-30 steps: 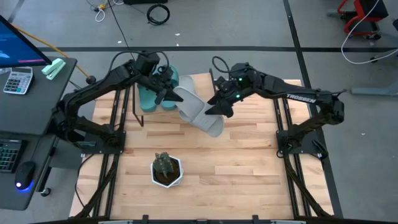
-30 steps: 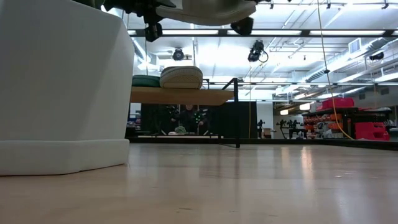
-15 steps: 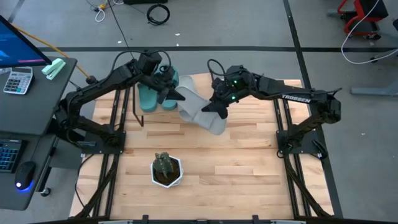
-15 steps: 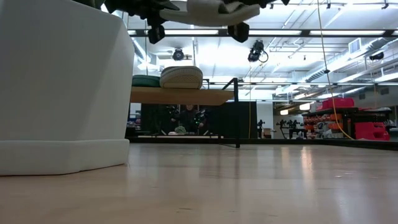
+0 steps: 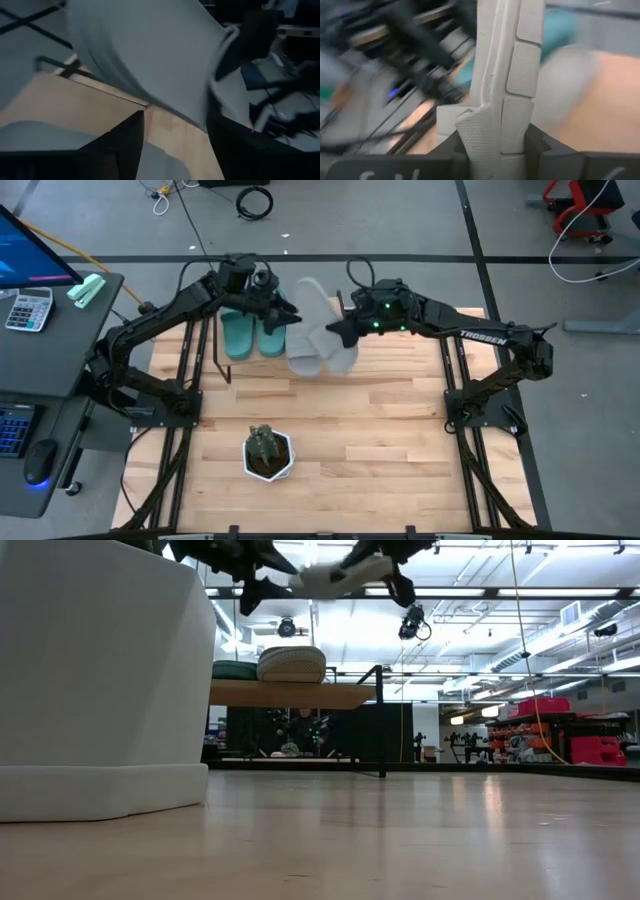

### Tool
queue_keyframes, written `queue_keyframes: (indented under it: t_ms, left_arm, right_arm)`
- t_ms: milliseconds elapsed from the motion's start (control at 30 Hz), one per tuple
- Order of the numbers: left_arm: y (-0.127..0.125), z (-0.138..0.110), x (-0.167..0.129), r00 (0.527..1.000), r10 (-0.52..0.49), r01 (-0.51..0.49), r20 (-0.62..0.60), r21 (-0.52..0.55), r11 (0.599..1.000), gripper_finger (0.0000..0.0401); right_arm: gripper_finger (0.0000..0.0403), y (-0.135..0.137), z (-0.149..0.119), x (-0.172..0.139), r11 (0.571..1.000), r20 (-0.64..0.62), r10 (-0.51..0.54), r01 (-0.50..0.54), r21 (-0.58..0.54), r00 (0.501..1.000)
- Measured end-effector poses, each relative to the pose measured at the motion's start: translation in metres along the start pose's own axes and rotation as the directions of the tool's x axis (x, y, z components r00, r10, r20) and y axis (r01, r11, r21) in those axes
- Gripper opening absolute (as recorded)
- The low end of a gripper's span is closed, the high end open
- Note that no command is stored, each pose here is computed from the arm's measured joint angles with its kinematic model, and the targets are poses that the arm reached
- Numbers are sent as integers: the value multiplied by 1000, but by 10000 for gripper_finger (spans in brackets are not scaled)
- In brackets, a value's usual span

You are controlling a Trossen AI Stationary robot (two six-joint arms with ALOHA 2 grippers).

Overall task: Pick and place slides into the shelf
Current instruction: Put the gray slipper on the shelf

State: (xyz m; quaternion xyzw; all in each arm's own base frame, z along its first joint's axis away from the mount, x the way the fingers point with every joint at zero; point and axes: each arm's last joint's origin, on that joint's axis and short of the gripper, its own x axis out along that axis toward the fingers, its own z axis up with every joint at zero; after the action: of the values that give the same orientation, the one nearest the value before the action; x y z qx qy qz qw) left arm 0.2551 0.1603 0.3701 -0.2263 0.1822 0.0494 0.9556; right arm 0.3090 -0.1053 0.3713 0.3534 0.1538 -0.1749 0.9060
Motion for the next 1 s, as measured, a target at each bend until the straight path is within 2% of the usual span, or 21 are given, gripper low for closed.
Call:
queue_keyframes:
  t_ms: [133, 300, 500, 700, 833, 1000]
  left_arm:
    - [3, 1, -1, 999, 38, -38, 13, -6, 999, 210]
    - [3, 1, -1, 999, 44, -44, 16, 17, 999, 189]
    - [3, 2, -2, 999, 46, -47, 21, 44, 998, 172]
    - [3, 3, -2, 998, 44, -46, 37, 54, 998, 176]
    - [3, 3, -2, 998, 43, -45, 38, 55, 997, 176]
    - [3, 3, -2, 998, 44, -46, 36, 53, 998, 172]
  right_arm:
    - [92, -6, 0, 0, 987, 44, -114, 108, 119, 993]
    - [92, -11, -7, 0, 950, -9, -196, 192, 246, 981]
    - [92, -9, -11, 1, 924, -33, -199, 199, 325, 979]
    - [92, -15, -11, 1, 900, -49, -230, 231, 370, 972]
    - [92, -25, -10, 13, 884, -70, -241, 249, 395, 968]
    - [92, -35, -13, 34, 887, -139, -174, 216, 409, 975]
